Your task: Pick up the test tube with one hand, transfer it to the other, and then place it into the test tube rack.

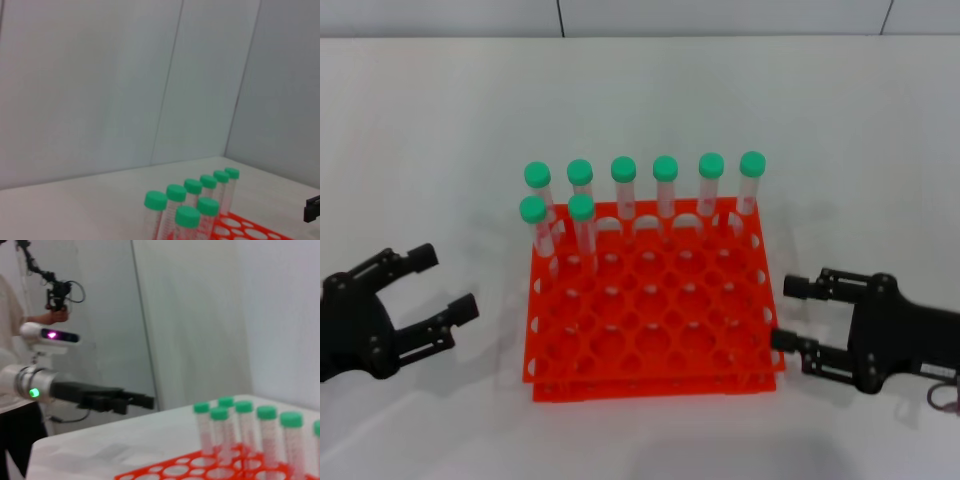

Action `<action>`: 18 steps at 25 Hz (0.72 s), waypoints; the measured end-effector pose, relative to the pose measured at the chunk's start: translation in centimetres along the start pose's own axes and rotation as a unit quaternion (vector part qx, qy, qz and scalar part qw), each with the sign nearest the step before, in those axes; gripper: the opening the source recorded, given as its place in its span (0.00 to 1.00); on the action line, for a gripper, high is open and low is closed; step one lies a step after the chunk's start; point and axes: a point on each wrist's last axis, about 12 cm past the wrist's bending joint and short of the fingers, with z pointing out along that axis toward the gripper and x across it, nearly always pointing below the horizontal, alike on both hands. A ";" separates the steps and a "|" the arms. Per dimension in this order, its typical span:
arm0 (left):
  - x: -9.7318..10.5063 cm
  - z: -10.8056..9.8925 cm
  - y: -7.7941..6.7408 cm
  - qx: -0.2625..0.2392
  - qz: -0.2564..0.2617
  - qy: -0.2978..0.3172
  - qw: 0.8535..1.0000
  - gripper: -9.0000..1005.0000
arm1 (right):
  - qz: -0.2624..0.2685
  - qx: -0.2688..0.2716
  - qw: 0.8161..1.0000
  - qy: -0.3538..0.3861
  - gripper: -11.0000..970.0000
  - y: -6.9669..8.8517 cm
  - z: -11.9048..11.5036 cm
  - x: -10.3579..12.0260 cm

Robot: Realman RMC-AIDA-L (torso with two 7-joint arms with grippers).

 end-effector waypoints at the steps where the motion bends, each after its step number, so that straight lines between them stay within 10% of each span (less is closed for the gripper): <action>1: 0.1 0.2 0.0 0.002 0.002 0.004 1.000 0.83 | 0.002 -0.002 1.000 0.003 0.55 0.2 -0.1 0.2; 18: -1.5 -0.2 0.7 0.106 0.007 0.060 0.993 0.84 | -0.008 -0.007 1.000 -0.010 0.81 0.2 0.1 -0.2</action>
